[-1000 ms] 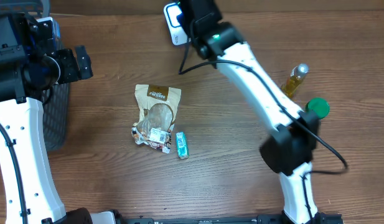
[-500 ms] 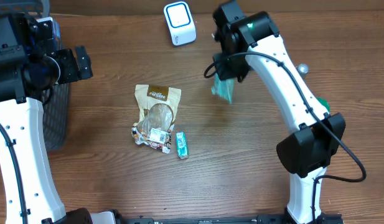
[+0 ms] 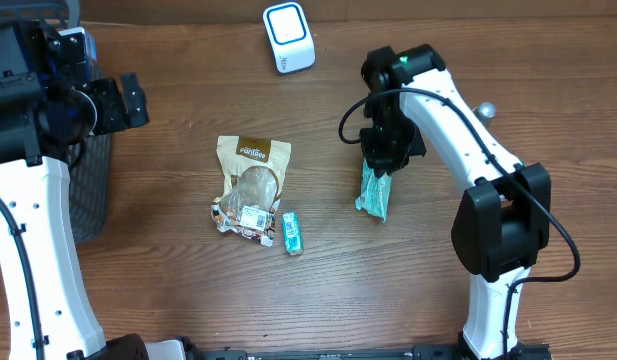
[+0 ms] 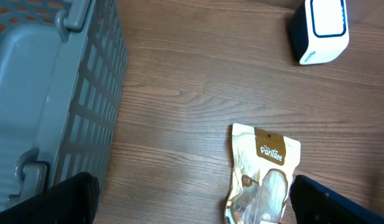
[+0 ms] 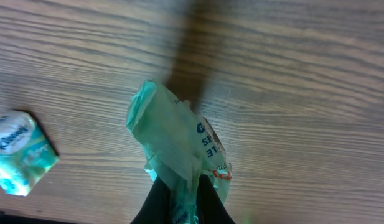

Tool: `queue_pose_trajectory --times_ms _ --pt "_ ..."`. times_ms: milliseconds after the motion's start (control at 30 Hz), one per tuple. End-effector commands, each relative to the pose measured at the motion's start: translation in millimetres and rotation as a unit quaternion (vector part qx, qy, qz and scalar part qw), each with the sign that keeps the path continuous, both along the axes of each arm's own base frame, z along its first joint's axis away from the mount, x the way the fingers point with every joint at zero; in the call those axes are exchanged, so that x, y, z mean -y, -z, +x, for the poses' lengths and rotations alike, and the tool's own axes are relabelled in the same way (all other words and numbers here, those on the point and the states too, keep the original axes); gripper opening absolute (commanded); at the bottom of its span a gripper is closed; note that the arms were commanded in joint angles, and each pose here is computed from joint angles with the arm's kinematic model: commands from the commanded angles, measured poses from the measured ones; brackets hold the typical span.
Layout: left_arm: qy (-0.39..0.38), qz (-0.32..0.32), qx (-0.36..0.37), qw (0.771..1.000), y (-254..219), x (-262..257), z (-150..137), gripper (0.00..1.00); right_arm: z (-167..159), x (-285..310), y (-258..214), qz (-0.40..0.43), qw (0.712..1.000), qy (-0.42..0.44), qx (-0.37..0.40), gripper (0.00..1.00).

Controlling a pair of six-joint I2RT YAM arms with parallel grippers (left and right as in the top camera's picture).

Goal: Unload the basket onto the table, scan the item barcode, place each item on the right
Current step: 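Carry the packet right and set it down, opening the gripper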

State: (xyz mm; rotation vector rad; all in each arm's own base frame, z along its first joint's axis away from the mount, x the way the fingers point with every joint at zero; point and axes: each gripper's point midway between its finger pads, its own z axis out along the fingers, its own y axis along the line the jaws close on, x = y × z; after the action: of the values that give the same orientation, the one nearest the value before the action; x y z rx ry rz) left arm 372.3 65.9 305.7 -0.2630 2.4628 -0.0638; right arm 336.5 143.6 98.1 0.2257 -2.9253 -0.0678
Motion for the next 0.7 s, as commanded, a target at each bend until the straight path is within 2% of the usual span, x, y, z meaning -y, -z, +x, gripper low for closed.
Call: queue_pose_trajectory --times_ms 0,133,200,300,367,567,667 --pt "-0.002 0.0 0.006 1.0 -4.2 0.3 1.7 1.0 -2.4 3.3 6.5 -0.01 1.0 0.0 -0.003 0.04" --pt "-0.002 0.0 0.006 1.0 -4.2 0.3 1.7 1.0 2.8 10.4 8.0 -0.031 0.999 -0.005 0.01 0.08" --pt "-0.002 0.0 0.006 1.0 -4.2 0.3 1.7 1.0 4.5 10.4 8.4 -0.031 0.999 -0.005 0.014 0.18" --pt "-0.002 0.0 0.006 1.0 -4.2 0.3 1.7 1.0 7.6 9.9 8.9 -0.031 0.999 -0.005 0.02 0.28" --pt "-0.002 0.0 0.006 1.0 -4.2 0.3 1.7 1.0 10.0 10.3 9.3 -0.033 0.999 -0.005 0.026 0.38" --pt "-0.002 0.0 0.006 1.0 -4.2 0.3 1.7 0.99 15.1 9.1 10.1 -0.031 0.999 -0.005 0.036 0.88" --pt "-0.002 0.0 0.006 1.0 -4.2 0.3 1.7 1.0 20.8 6.9 10.9 -0.026 0.998 -0.005 0.048 0.99"
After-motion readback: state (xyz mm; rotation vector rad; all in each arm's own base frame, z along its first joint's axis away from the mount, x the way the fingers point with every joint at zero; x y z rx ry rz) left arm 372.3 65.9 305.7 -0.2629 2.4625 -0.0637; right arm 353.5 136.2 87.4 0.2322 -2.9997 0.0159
